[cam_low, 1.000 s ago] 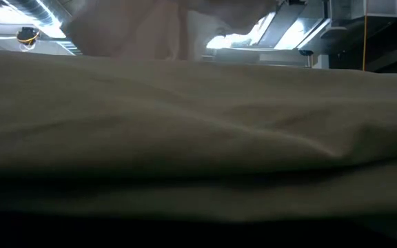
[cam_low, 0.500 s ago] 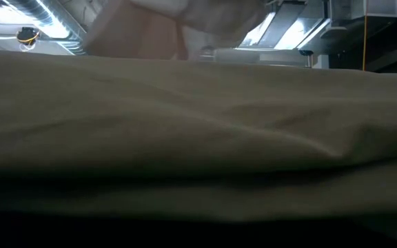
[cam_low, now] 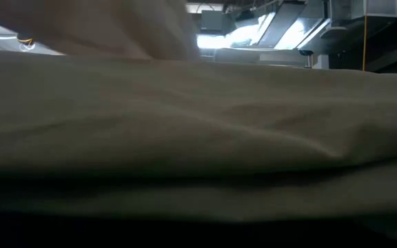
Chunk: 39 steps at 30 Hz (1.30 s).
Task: Fold laundry
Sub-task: Fold the pink panty
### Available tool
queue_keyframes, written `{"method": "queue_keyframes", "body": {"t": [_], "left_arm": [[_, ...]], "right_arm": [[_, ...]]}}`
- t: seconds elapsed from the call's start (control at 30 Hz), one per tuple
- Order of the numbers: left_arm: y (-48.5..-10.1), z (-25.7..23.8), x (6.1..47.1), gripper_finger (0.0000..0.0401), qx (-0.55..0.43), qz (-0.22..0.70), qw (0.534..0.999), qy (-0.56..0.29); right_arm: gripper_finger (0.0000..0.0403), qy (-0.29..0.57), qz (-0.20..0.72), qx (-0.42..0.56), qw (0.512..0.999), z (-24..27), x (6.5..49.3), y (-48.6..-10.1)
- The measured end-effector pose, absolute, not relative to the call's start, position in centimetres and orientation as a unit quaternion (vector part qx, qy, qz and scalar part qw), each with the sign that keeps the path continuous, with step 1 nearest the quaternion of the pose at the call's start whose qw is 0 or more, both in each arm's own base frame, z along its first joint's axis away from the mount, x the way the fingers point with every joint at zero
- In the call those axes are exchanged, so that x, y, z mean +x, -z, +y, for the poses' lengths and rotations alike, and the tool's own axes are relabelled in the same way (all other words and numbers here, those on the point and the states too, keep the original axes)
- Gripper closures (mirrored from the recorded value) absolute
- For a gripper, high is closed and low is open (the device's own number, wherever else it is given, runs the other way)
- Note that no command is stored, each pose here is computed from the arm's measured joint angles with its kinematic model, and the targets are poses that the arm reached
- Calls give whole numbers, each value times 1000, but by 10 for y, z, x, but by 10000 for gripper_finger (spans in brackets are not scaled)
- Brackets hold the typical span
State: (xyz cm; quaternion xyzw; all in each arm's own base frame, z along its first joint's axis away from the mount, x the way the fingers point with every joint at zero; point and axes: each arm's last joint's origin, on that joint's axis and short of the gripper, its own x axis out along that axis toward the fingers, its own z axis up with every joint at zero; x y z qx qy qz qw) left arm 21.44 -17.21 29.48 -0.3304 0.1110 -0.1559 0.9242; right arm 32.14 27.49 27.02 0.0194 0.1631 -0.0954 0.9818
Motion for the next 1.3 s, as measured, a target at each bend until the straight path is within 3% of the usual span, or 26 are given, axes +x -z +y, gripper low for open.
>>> {"method": "queue_keyframes", "body": {"t": [0.27,0.4,0.9,1.17,1.3], "left_arm": [[-293,-200,190,392,-373,150,892,207],[-279,-204,191,392,-346,176,906,167],[-214,-156,275,392,-316,188,930,-29],[-198,-109,309,392,-333,159,924,-98],[-197,-95,315,392,-299,174,935,-81]], "right_arm": [[198,79,150,-12,986,282,321,-288],[198,77,150,-24,985,282,321,-289],[198,79,161,-37,983,281,320,-287],[198,80,169,-46,981,280,320,-285],[198,80,169,-46,981,280,320,-285]]}}
